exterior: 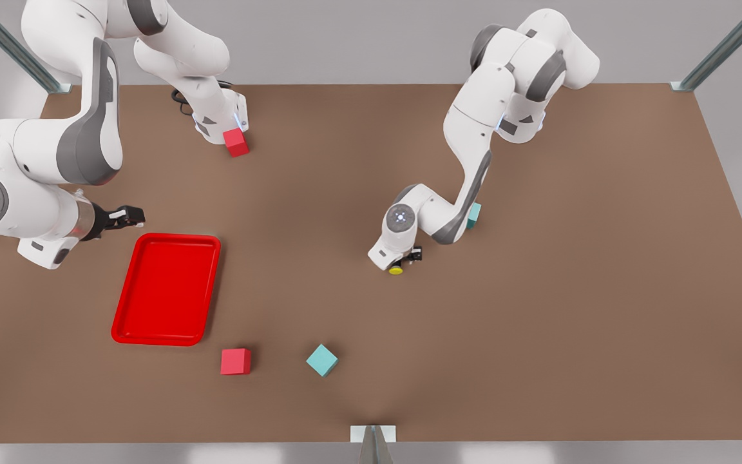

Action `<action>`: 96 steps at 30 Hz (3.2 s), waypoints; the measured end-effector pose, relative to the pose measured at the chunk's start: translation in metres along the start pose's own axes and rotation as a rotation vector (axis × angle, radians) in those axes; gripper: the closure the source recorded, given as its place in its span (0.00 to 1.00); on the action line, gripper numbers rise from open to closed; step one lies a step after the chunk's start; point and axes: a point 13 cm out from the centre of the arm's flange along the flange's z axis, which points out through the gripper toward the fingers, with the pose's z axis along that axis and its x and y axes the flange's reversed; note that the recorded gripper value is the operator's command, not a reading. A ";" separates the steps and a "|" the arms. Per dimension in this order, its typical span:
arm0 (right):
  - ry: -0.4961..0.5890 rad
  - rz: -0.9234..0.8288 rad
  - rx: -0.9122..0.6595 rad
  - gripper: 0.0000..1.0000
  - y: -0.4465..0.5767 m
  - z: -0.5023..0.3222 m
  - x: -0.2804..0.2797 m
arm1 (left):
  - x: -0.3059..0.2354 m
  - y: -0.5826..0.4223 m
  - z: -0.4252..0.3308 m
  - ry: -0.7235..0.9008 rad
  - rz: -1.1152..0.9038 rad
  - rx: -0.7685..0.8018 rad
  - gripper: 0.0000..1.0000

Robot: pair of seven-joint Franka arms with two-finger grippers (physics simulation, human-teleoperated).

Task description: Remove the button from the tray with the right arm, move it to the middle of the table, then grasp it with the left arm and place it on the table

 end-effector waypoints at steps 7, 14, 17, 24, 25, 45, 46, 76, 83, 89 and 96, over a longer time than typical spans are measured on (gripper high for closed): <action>0.001 -0.025 0.000 0.00 0.000 0.000 0.000 | 0.000 0.001 -0.008 0.002 0.024 0.000 0.00; 0.002 -0.042 -0.001 0.00 0.000 0.000 0.001 | 0.001 0.002 -0.008 0.007 0.039 -0.003 0.30; 0.002 -0.047 -0.002 0.00 0.000 -0.001 0.002 | -0.003 0.007 -0.008 0.008 0.035 -0.007 0.51; 0.005 -0.050 -0.007 0.00 -0.005 0.001 0.003 | -0.004 0.010 -0.008 0.008 0.036 -0.014 0.59; 0.006 -0.052 -0.007 0.00 -0.005 0.001 0.003 | -0.005 0.009 -0.009 0.008 0.035 -0.014 0.59; 0.005 -0.075 -0.004 0.00 0.000 0.000 0.002 | -0.065 0.127 -0.092 -0.285 -0.255 -0.553 0.59; 0.005 -0.076 -0.003 0.00 0.000 0.000 0.001 | -0.064 0.141 -0.096 -0.322 -0.297 -0.619 0.59; 0.003 -0.089 0.000 0.00 0.007 -0.001 -0.001 | -0.082 0.251 -0.030 -1.397 -1.209 -0.764 0.00; 0.002 -0.089 0.002 0.00 0.006 -0.001 -0.001 | -0.082 0.245 -0.027 -1.464 -1.293 -0.665 0.00; 0.002 -0.087 0.003 0.00 0.005 -0.001 -0.001 | -0.083 0.243 -0.028 -1.501 -1.347 -0.611 0.00; 0.002 -0.088 0.003 0.00 0.005 -0.001 -0.001 | -0.085 0.243 -0.030 -1.515 -1.345 -0.600 0.00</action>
